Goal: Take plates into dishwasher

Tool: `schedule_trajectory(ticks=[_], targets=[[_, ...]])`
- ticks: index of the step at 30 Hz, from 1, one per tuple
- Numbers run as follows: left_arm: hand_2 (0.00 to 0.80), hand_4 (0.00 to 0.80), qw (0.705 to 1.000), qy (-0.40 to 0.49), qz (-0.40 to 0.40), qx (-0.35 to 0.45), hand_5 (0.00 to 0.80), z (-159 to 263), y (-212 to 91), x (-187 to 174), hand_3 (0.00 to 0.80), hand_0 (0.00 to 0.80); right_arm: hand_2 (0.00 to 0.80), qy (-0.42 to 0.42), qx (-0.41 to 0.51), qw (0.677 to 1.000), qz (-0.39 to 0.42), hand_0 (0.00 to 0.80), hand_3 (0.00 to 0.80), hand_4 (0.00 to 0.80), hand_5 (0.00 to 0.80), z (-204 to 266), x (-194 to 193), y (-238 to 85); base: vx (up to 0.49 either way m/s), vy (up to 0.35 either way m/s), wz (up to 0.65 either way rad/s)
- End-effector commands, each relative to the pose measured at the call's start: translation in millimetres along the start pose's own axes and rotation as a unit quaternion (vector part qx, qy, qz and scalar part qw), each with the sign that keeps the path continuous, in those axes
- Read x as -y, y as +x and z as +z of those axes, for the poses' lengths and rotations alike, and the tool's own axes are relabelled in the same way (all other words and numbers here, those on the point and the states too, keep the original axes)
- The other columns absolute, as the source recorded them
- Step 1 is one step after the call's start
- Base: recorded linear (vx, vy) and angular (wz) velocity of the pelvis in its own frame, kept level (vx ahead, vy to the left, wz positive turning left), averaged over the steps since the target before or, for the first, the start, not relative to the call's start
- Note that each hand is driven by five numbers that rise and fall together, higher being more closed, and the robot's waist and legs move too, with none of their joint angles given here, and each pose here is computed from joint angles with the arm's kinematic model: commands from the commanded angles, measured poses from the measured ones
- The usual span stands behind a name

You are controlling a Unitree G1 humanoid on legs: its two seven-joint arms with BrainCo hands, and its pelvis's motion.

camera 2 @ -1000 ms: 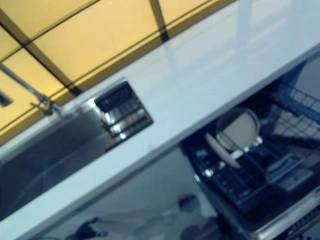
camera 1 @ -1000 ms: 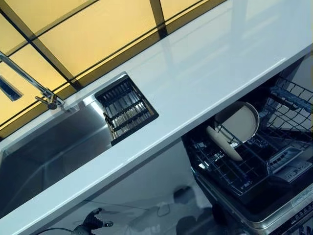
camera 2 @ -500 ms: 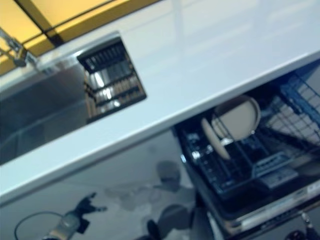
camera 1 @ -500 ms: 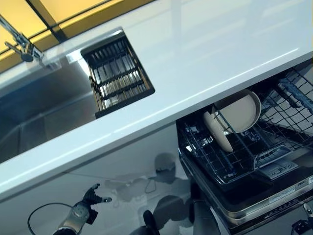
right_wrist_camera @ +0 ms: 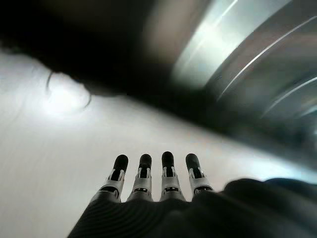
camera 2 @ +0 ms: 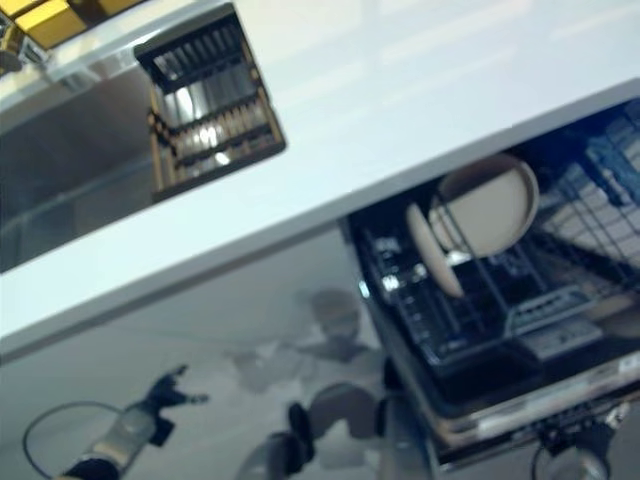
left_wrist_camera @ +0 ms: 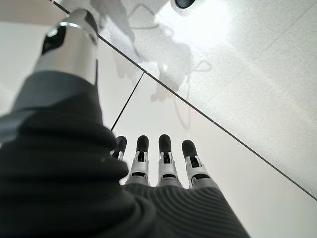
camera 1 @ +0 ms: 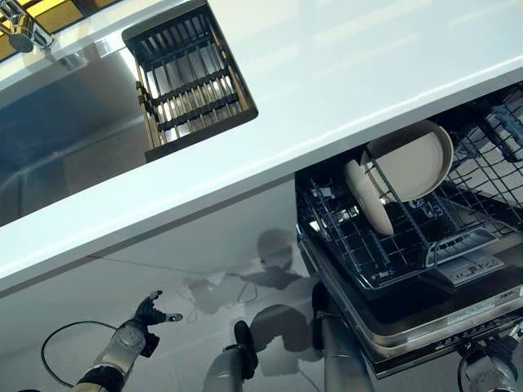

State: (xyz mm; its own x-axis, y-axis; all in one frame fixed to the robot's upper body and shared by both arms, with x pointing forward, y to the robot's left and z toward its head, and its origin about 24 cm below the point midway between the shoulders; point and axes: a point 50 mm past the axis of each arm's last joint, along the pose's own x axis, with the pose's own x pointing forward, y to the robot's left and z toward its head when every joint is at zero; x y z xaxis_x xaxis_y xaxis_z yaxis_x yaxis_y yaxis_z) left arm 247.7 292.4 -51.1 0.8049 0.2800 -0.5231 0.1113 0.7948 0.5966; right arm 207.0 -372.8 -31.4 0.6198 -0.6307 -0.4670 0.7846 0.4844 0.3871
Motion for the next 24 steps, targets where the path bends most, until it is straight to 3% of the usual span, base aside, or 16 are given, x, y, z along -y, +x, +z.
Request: schedule_trajectory(ticks=[1, 3, 5, 8, 10, 13, 24], targets=[[0.0, 0.0, 0.999, -0.006, 0.031, -0.007, 0.0, -10, -4, -11, 0.0, 0.0, 0.0, 0.135, 0.045, 0.968, 0.207, 0.0, 0.0, 0.0, 0.0, 8, -91, -7, -0.06, 0.073, -0.01], [0.0, 0.0, 1.0, -0.012, 0.027, -0.008, 0.0, -11, -4, -5, 0.0, 0.0, 0.0, 0.198, 0.046, 0.945, 0.257, 0.0, 0.0, 0.0, 0.0, 10, -104, -11, -0.021, 0.106, -0.12], [0.0, 0.0, 1.0, -0.02, 0.016, -0.009, 0.0, -13, -5, 5, 0.0, 0.0, 0.0, 0.31, 0.034, 0.89, 0.333, 0.0, 0.0, 0.0, 0.0, 14, -121, -17, 0.028, 0.117, -0.2], [0.0, 0.0, 1.0, -0.022, 0.004, -0.009, 0.0, -14, -6, 13, 0.0, 0.0, 0.0, 0.352, 0.031, 0.855, 0.38, 0.0, 0.0, 0.0, 0.0, 24, -133, -20, 0.034, 0.084, 0.03], [0.0, 0.0, 1.0, -0.025, -0.006, -0.011, 0.0, -16, -7, 21, 0.0, 0.0, 0.0, 0.384, 0.023, 0.814, 0.436, 0.0, 0.0, 0.0, 0.0, 38, -154, -27, 0.058, 0.109, -0.13], [0.0, 0.0, 0.999, -0.027, -0.016, -0.014, 0.0, -18, -8, 27, 0.0, 0.0, 0.0, 0.382, 0.015, 0.79, 0.48, 0.0, 0.0, 0.0, 0.0, 48, -171, -33, 0.068, 0.083, -0.12], [0.0, 0.0, 0.999, -0.018, -0.044, -0.011, 0.0, -18, -10, 39, 0.0, 0.0, 0.0, 0.307, 0.012, 0.787, 0.536, 0.0, 0.0, 0.0, 0.0, 65, -200, -43, 0.07, 0.042, -0.02]])
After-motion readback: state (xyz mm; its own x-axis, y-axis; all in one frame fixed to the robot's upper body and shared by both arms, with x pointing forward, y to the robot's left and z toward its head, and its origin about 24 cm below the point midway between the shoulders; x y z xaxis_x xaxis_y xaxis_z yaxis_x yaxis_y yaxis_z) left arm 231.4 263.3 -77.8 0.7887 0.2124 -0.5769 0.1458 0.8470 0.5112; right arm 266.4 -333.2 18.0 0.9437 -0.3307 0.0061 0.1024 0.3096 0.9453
